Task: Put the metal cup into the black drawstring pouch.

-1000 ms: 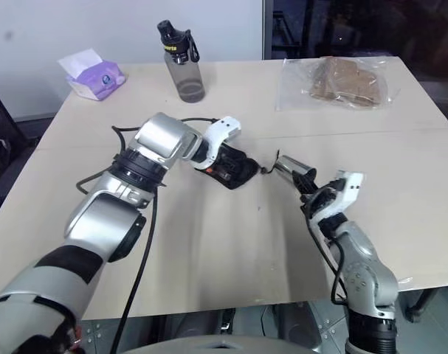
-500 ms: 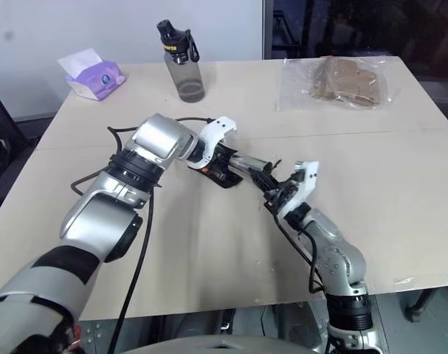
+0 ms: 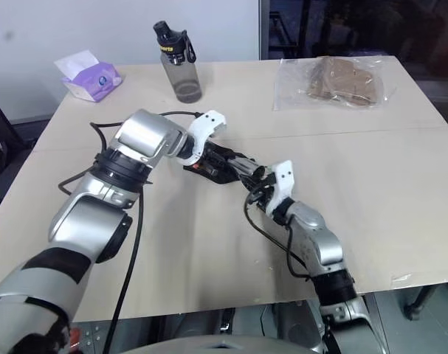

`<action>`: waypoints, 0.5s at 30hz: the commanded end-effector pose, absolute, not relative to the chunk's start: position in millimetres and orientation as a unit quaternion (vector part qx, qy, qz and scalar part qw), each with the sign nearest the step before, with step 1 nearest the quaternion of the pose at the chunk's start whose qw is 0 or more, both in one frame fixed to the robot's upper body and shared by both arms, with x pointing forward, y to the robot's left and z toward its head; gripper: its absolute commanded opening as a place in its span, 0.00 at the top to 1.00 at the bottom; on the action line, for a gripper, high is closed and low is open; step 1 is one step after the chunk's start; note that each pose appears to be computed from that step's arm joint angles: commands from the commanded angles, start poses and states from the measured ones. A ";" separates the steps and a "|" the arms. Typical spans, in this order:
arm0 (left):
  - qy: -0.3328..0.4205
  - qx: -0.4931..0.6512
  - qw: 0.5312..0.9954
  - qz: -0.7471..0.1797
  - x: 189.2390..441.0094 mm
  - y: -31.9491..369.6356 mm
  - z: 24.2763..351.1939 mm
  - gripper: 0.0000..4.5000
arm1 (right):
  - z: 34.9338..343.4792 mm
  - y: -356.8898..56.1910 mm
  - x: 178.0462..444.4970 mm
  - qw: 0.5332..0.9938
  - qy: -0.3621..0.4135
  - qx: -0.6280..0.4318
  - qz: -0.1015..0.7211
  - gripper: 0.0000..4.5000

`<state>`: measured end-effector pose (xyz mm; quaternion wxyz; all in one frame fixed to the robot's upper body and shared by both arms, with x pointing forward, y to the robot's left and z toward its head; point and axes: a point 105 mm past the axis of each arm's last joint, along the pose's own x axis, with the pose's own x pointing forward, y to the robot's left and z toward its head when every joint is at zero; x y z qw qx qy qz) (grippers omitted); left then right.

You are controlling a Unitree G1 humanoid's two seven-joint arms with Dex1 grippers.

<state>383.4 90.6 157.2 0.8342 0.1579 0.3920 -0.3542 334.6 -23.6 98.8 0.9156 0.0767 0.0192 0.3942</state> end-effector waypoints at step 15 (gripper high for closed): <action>0.291 0.152 0.810 -0.486 343.1 48.9 194.5 1.00 | 157.3 14.3 356.9 0.855 -0.033 0.226 0.465 0.97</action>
